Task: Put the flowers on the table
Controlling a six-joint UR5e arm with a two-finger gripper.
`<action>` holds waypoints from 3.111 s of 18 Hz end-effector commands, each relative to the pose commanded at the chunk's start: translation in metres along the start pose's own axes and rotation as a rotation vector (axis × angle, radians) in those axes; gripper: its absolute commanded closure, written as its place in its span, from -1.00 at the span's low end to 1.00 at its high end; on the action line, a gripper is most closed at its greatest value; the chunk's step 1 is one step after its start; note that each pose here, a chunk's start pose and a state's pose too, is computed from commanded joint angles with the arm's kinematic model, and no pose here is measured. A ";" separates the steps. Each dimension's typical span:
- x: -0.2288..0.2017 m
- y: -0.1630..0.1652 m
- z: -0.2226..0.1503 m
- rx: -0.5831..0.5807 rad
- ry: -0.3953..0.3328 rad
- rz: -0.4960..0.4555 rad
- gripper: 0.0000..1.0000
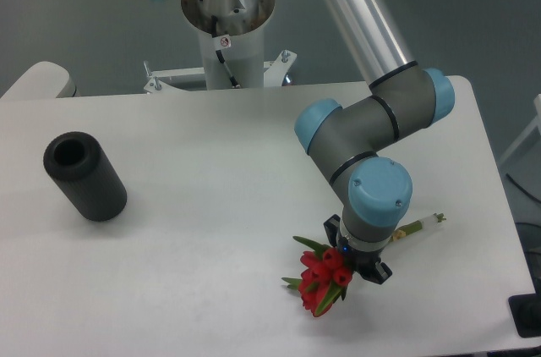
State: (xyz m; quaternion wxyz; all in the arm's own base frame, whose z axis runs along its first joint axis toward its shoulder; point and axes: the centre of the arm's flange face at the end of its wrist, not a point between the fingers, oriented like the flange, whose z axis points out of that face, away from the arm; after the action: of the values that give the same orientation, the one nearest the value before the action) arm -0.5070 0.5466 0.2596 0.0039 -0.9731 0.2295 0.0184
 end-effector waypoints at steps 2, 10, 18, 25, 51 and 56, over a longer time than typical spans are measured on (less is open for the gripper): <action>0.002 -0.001 0.002 0.000 0.000 0.002 0.85; 0.027 -0.007 -0.005 -0.005 0.019 0.019 0.85; 0.101 0.003 -0.009 -0.011 0.077 0.109 0.84; 0.168 0.003 -0.004 -0.010 0.130 0.206 0.80; 0.168 -0.003 -0.006 0.000 0.029 0.221 -1.00; 0.134 -0.005 -0.010 0.003 0.000 0.210 -1.00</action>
State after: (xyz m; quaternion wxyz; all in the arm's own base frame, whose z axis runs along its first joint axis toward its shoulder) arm -0.3845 0.4909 0.2644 0.0035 -0.9437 0.3303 0.0183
